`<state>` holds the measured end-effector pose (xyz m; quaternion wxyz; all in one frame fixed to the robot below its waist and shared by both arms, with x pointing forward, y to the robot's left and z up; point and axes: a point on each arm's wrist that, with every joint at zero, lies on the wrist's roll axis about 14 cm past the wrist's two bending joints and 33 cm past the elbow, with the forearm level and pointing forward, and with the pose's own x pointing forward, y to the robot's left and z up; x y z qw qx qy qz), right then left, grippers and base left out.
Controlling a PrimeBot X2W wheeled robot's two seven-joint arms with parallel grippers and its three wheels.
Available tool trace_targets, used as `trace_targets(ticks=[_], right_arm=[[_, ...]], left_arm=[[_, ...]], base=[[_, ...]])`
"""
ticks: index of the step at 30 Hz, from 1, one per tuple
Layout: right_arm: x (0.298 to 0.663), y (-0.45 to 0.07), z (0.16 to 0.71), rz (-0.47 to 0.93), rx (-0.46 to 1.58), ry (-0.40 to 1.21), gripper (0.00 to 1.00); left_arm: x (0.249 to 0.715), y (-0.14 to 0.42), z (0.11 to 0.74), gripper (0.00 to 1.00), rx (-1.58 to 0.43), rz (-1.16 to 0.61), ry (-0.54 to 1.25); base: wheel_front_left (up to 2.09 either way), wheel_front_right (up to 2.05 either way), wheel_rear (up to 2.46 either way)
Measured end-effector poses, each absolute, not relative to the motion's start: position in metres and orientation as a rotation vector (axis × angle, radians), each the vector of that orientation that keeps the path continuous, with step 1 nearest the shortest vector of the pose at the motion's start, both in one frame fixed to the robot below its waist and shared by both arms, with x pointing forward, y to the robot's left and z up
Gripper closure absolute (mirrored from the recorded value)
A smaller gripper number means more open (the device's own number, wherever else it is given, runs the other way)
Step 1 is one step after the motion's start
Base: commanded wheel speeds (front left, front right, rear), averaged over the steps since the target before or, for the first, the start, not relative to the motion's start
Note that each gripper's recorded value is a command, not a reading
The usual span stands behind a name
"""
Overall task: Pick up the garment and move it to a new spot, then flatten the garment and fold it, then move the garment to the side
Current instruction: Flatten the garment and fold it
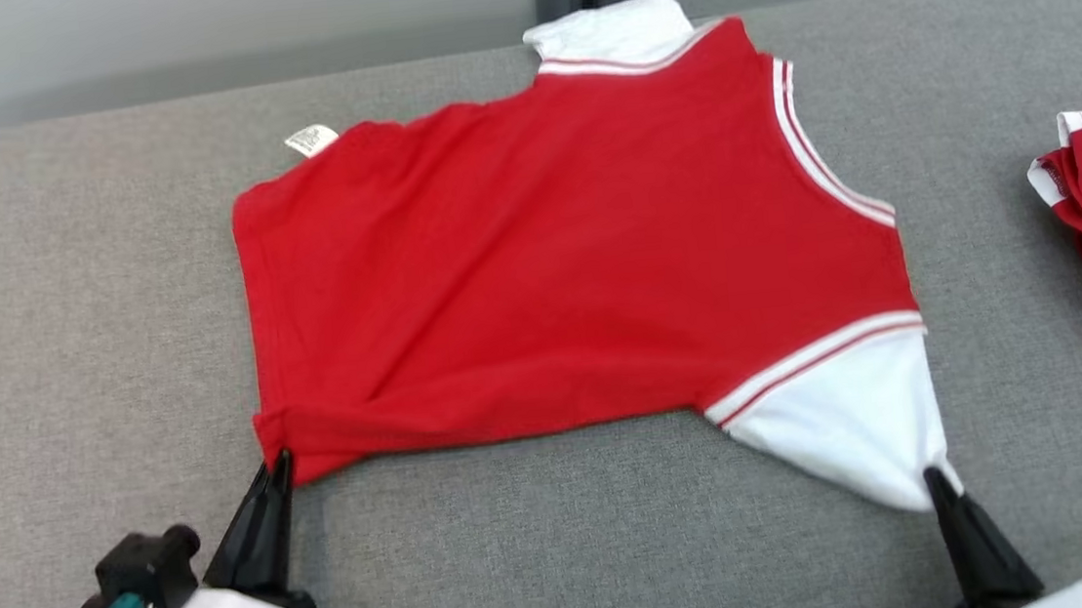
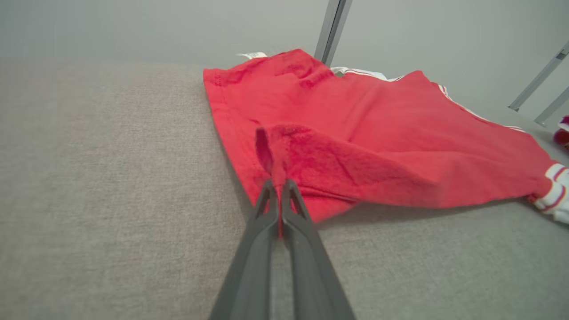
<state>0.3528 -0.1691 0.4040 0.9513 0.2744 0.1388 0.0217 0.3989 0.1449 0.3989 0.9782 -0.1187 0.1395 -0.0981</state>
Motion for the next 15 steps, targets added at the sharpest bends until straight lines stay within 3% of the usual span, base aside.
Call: trace_targets(ticks=[5, 15], right_arm=[[0.308, -0.157, 0.403, 0.042, 0.592, 0.367, 1.0], [0.26, -0.147, 0.409, 0.029, 0.606, 0.459, 1.0]], left_arm=[[0.37, 0.157, 0.408, 1.0, -0.198, -0.174, 0.282], [0.33, 0.163, 0.421, 1.0, -0.155, -0.171, 0.321]], base=[[0.0, 0.0, 0.0], [0.0, 0.0, 0.0]])
